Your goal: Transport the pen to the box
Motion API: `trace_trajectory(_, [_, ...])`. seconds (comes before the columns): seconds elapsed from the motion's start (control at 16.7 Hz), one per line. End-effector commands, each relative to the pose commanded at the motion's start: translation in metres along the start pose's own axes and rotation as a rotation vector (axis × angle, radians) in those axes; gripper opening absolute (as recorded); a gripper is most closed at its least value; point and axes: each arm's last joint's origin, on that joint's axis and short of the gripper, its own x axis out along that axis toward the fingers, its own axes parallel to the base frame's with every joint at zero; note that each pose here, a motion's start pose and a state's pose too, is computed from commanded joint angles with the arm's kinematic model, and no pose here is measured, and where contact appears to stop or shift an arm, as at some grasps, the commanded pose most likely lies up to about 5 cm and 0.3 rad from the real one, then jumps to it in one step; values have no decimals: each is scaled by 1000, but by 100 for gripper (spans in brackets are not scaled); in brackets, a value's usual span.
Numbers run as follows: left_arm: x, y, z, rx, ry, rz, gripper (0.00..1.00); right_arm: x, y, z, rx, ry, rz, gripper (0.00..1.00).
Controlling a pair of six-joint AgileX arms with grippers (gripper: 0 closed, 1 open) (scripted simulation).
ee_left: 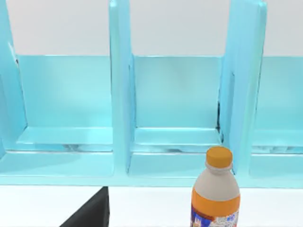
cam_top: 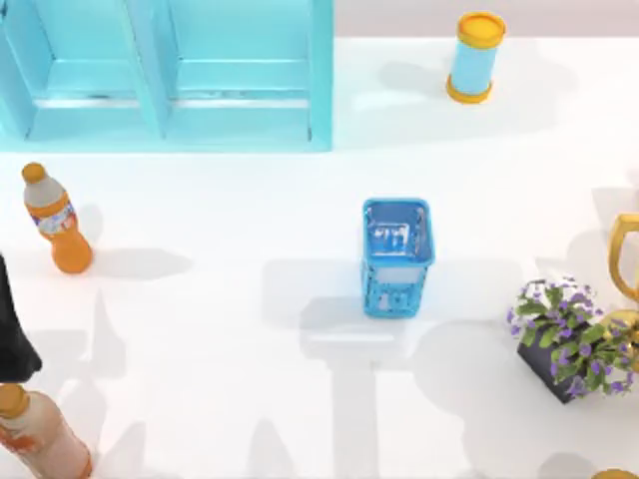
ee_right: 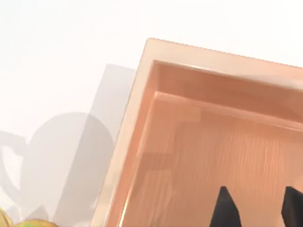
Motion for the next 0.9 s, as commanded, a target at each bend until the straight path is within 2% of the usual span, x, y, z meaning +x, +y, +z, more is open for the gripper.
trace_trajectory(0.54, [0,0,0,0,0,0,100,0,0,0,0,0,0,98])
trace_trajectory(0.9, [0,0,0,0,0,0,100,0,0,0,0,0,0,100])
